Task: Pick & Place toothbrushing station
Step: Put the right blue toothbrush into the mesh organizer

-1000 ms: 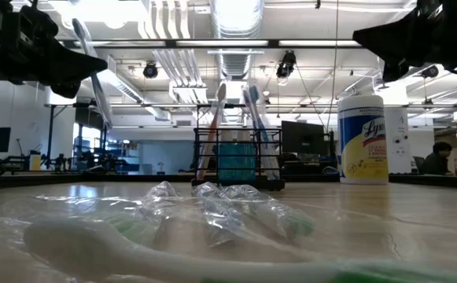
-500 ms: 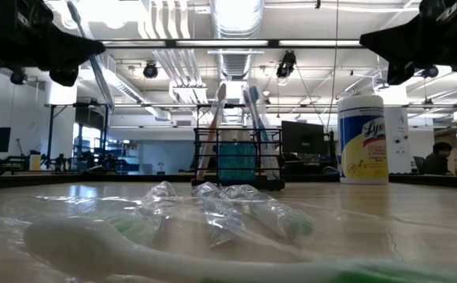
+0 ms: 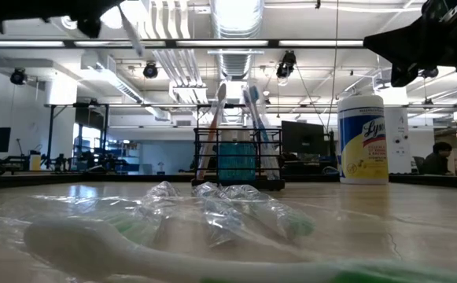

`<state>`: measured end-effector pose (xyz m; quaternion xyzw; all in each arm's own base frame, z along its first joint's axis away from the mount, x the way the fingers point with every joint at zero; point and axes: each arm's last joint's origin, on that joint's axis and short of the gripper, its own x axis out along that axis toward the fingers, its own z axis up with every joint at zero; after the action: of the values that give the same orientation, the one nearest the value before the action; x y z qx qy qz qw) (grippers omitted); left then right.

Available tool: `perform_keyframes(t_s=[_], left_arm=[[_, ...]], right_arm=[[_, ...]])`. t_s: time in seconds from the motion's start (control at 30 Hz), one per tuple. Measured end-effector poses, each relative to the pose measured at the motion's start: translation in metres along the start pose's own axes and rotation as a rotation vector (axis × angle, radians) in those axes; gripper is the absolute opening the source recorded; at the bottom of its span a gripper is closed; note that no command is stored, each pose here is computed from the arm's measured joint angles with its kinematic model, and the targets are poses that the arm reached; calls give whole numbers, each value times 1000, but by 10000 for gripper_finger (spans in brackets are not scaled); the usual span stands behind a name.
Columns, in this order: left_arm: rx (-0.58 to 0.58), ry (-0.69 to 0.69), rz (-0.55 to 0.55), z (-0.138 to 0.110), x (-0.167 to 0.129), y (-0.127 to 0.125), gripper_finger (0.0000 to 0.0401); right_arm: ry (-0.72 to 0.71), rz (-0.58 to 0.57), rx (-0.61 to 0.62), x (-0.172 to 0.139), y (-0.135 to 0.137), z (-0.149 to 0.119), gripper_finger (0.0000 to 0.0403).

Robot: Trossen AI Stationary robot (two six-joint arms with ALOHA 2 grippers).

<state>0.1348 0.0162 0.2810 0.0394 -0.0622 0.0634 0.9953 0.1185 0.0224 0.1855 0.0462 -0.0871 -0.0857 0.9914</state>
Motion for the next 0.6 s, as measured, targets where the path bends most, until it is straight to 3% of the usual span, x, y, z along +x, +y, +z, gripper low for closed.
perform_keyframes(t_s=[0.2, 0.33, 0.6], left_arm=[[22, 31, -148, 11, 56, -4, 22], [15, 155, -165, -3, 90, -5, 22], [71, 217, -164, -24, 129, 2, 22]], right_arm=[[-5, -1, -10, 0, 0, 1, 8], [-5, -2, -26, 0, 0, 1, 8], [-7, -3, -31, 0, 0, 1, 8]])
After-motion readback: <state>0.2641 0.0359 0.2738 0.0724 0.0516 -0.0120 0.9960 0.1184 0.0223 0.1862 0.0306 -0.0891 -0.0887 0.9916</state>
